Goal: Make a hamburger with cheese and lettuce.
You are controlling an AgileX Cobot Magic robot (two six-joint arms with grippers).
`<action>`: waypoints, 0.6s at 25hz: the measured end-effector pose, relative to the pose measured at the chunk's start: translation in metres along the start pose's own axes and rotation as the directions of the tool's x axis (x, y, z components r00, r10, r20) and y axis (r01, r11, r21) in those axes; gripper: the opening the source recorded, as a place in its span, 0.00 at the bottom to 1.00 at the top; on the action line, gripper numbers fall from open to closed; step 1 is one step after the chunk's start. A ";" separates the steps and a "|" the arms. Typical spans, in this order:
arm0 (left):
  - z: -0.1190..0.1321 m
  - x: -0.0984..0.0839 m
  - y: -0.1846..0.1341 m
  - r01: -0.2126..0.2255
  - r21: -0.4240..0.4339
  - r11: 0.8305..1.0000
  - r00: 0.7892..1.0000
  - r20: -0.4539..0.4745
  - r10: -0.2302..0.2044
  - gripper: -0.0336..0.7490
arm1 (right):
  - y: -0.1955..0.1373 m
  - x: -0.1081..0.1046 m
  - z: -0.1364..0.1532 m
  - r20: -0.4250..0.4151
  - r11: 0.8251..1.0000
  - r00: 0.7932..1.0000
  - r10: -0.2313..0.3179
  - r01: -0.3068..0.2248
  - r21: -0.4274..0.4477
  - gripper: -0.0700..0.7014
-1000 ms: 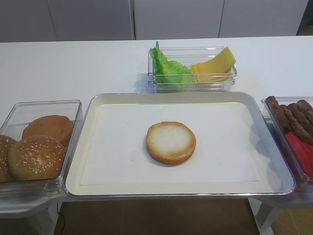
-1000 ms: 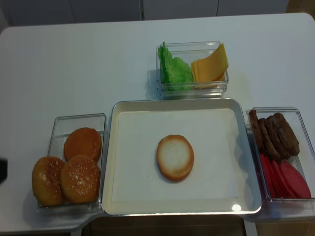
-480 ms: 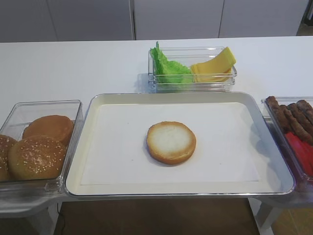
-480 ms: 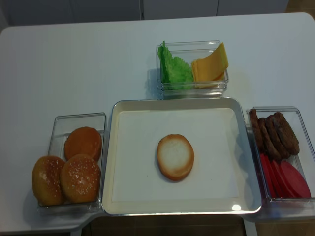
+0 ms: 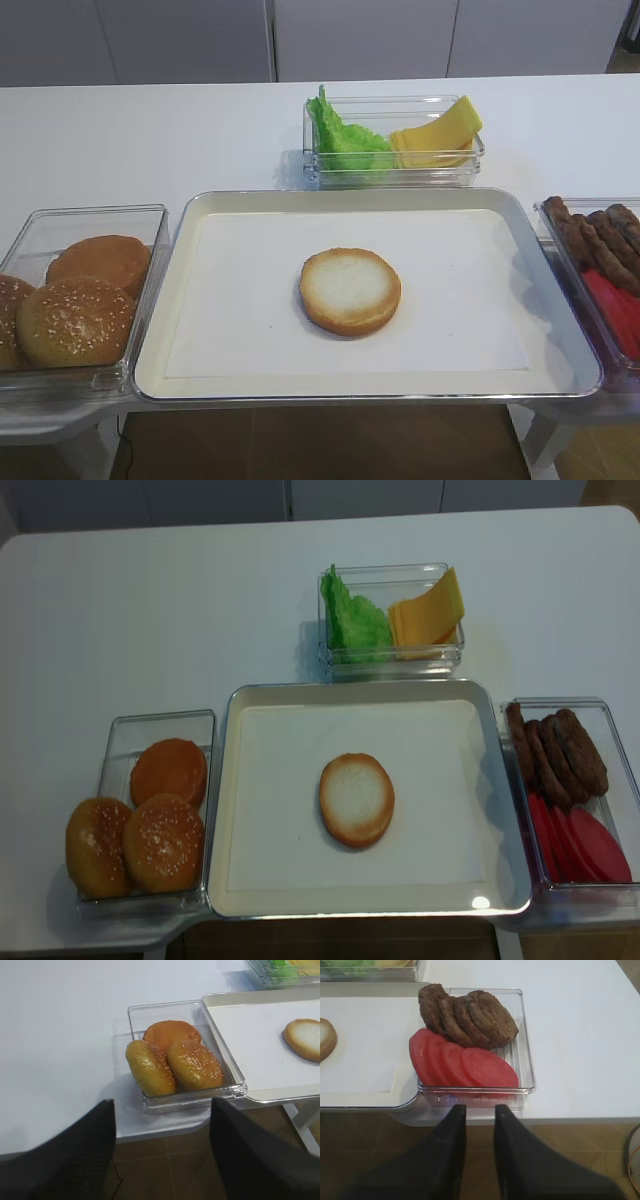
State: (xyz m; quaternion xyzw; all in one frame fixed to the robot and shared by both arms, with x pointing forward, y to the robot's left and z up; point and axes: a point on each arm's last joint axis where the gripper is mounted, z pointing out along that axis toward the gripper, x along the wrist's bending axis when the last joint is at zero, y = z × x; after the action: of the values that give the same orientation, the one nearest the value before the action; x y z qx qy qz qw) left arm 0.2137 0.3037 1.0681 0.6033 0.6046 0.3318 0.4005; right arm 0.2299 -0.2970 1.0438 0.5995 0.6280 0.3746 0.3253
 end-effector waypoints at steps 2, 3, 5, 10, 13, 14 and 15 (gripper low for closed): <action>0.006 0.000 -0.003 0.000 0.008 1.000 1.000 -0.001 0.000 0.61 | 0.000 0.000 0.000 0.000 1.000 1.000 0.000 0.000 0.000 0.29; 0.009 0.000 -0.004 0.000 0.014 1.000 1.000 -0.001 0.000 0.61 | 0.000 0.000 0.000 0.000 1.000 1.000 0.000 0.000 0.000 0.29; 0.014 0.000 -0.008 0.006 0.031 0.999 1.000 -0.002 -0.006 0.61 | 0.000 0.000 0.000 0.000 1.000 1.000 0.000 0.000 0.000 0.29; 0.021 0.000 -0.014 0.005 0.069 0.998 1.000 -0.002 -0.005 0.60 | 0.000 0.000 0.000 0.000 1.000 1.000 0.000 0.000 0.000 0.29; 0.022 0.001 -0.016 -0.002 0.080 0.997 1.000 -0.003 0.002 0.60 | 0.000 0.000 0.000 0.000 1.000 1.000 0.000 0.000 0.000 0.29; 0.023 0.001 -0.016 -0.008 0.083 0.997 1.000 -0.002 0.008 0.60 | 0.000 0.000 0.000 0.000 1.000 1.000 0.000 0.000 0.000 0.29; 0.024 0.001 -0.017 -0.019 0.089 0.996 1.000 -0.002 0.019 0.59 | 0.000 0.000 0.000 0.000 1.000 1.000 0.000 0.000 0.000 0.29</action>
State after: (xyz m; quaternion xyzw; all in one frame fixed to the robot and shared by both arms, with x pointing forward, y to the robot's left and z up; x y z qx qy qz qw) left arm 0.2270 0.3015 1.0419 0.6258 0.6135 0.3092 0.3692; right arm 0.2299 -0.2970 1.0438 0.5995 0.6280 0.3746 0.3253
